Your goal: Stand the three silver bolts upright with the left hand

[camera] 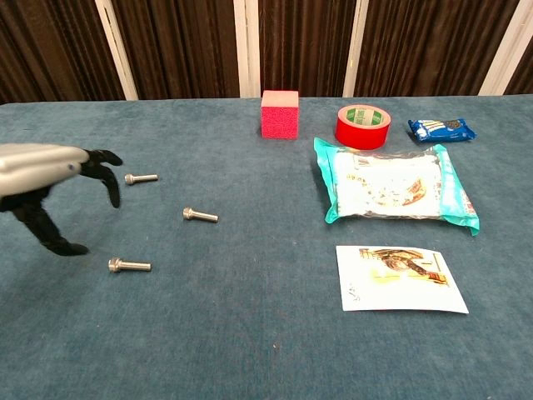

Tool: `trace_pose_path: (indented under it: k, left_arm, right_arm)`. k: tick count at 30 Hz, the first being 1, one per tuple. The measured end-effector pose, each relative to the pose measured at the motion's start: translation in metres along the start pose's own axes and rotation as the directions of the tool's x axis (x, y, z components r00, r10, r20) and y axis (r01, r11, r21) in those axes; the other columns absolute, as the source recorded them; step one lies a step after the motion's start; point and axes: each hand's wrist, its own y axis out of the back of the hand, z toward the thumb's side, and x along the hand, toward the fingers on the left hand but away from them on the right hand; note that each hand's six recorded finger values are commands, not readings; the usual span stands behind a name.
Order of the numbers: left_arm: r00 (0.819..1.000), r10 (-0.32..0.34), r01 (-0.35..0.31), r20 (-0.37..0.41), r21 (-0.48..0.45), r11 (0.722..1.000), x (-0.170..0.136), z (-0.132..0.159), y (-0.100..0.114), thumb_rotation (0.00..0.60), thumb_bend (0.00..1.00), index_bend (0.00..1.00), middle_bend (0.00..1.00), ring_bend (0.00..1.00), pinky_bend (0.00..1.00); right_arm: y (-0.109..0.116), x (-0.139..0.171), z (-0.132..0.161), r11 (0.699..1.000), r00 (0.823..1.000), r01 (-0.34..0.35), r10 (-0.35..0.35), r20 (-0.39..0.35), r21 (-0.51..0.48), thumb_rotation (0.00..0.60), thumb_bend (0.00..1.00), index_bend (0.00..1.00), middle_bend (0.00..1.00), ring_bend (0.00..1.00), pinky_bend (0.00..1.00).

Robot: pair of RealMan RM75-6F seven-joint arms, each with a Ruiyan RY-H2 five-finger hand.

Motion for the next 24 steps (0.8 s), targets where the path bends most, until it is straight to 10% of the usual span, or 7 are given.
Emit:
trace_pose_path:
  k: [24]
  left_arm:
    - [1.000,-0.015,0.014,0.020,0.034,0.999,0.017,0.036,-0.037,0.600,0.39,0.47,0.02,0.00,0.00]
  right_arm:
    - [0.000,-0.003,-0.005,1.000,0.999,0.009,-0.008,0.034,-0.014,0.600,0.02,0.14,0.06,0.00,0.00]
